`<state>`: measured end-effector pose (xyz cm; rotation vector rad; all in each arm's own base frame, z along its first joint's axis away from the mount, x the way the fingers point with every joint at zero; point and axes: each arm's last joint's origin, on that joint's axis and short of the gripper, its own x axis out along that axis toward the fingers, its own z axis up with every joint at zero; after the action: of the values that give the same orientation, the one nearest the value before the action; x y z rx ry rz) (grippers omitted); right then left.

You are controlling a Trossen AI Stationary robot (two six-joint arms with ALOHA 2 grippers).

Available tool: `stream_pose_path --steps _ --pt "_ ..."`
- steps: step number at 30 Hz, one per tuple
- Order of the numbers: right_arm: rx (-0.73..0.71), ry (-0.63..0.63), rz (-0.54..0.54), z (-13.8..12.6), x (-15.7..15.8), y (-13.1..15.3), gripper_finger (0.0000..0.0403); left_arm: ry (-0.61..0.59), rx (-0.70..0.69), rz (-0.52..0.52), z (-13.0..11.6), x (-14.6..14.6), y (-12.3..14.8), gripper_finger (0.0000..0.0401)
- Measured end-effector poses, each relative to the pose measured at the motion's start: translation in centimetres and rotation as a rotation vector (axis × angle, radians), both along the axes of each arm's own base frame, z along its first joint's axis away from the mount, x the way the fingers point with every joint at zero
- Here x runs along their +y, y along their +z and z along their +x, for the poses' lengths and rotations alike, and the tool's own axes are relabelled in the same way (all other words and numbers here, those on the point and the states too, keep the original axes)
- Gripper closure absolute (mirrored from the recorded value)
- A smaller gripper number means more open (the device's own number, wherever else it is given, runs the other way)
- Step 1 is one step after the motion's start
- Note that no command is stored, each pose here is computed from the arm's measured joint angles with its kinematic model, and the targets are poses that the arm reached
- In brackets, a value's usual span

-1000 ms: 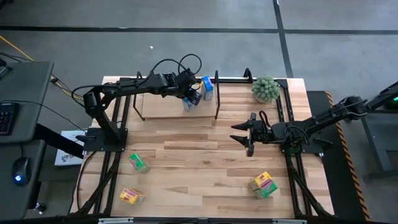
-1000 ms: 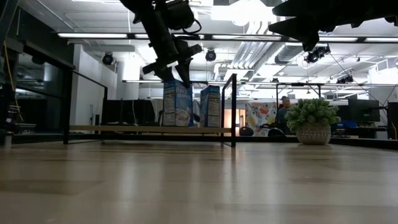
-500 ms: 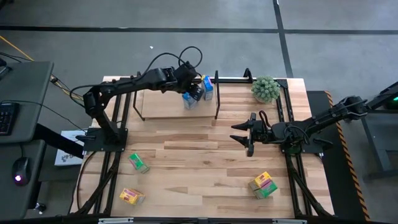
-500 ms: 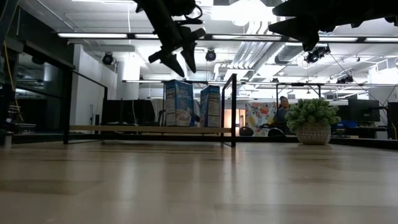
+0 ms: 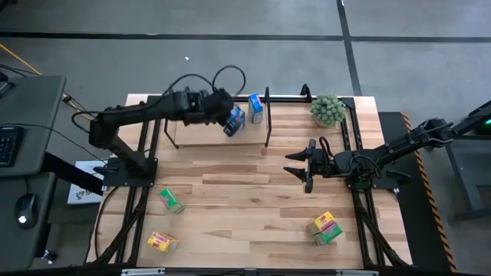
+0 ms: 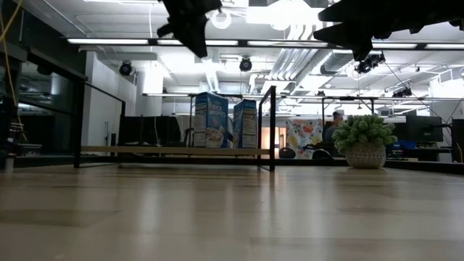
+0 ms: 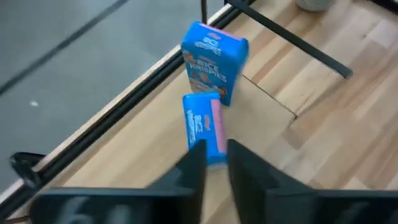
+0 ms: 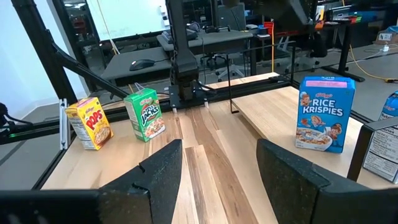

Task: Stack cereal on shelf
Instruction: Put the blue cereal box on the shelf aligned with the blue cereal box

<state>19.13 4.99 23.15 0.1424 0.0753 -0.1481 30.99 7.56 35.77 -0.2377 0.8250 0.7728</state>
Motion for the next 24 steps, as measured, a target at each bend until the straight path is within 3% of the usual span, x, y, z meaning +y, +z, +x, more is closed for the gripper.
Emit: stream_pose_path --steps 4,10,15,24 --pt "0.000 0.000 0.003 0.0 0.0 0.0 0.0203 -0.037 0.032 0.041 0.5 -2.7 -1.3 0.0389" --pt "0.000 0.000 0.003 0.0 0.0 0.0 0.0203 -0.058 0.122 0.038 0.5 -4.3 -8.5 0.0399" --pt "0.001 -0.001 -0.002 0.0 0.0 0.0 0.0203 -0.061 0.074 0.026 0.1 -3.7 -13.4 0.0401" --pt "0.005 -0.002 -0.006 0.0 0.0 -0.1 0.0203 -0.032 0.001 0.087 -0.3 -2.3 -15.8 0.0401"
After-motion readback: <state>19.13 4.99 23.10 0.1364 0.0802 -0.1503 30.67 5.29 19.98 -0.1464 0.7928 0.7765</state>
